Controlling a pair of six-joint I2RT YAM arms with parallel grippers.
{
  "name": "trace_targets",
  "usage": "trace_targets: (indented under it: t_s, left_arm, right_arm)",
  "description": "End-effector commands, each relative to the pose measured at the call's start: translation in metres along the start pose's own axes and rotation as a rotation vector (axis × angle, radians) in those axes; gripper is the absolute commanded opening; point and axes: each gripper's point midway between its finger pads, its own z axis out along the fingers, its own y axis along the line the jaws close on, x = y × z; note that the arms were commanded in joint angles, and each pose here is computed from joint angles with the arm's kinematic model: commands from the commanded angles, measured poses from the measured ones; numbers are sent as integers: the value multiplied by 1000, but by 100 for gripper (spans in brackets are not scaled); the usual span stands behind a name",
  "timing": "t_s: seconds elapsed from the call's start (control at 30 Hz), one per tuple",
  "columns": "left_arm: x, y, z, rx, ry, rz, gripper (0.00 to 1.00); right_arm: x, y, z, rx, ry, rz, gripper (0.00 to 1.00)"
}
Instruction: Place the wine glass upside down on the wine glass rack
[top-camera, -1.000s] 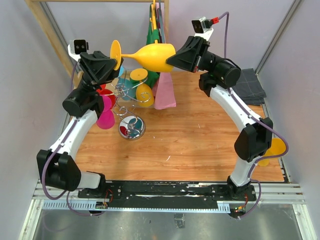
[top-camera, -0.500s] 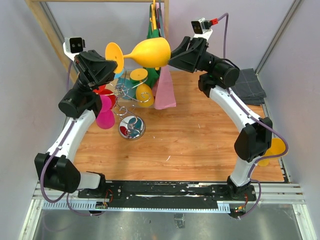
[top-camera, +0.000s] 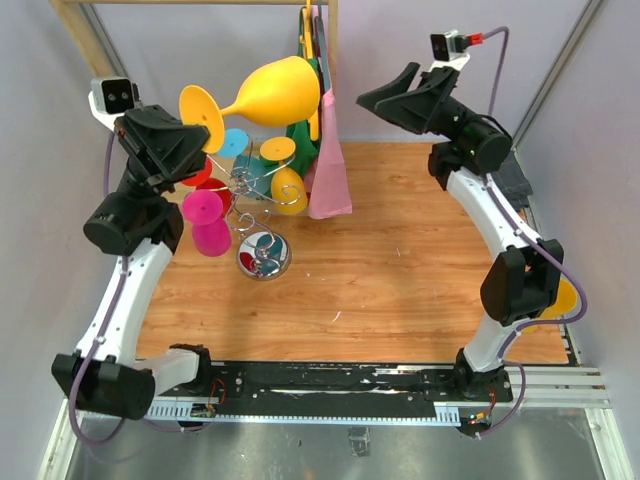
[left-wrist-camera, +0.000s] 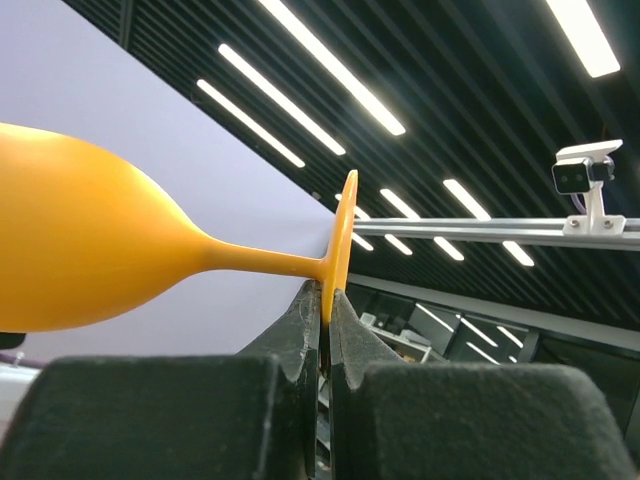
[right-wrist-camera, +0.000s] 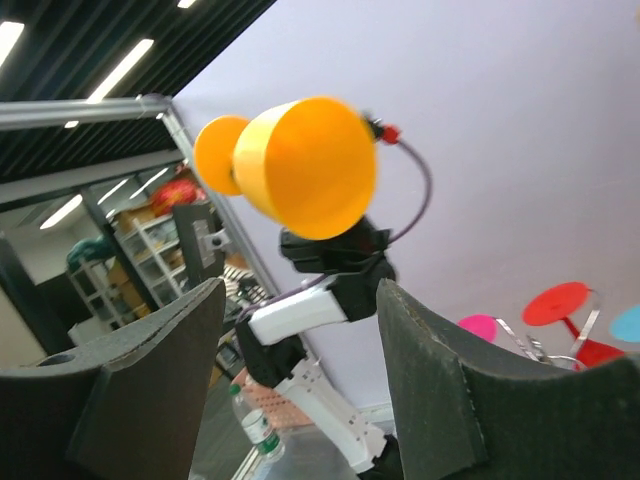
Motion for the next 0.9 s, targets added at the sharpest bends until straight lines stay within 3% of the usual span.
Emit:
trace_targets:
  t_s: [0.0, 0.23, 0.63, 0.87]
  left_arm:
    - [9, -5, 1, -111, -18, 16, 0]
    - [30, 1, -6, -349, 7, 78, 0]
    - [70, 34, -66, -598, 10, -137, 0]
    - [76, 42, -68, -756, 90, -113, 0]
  right_arm:
    - [-31, 11, -25, 28, -85, -81, 64]
    - [-54, -7, -43, 107, -129, -84, 65]
    - [-66, -28, -48, 154, -156, -92, 65]
    - [-63, -33, -51, 168, -152, -87, 65]
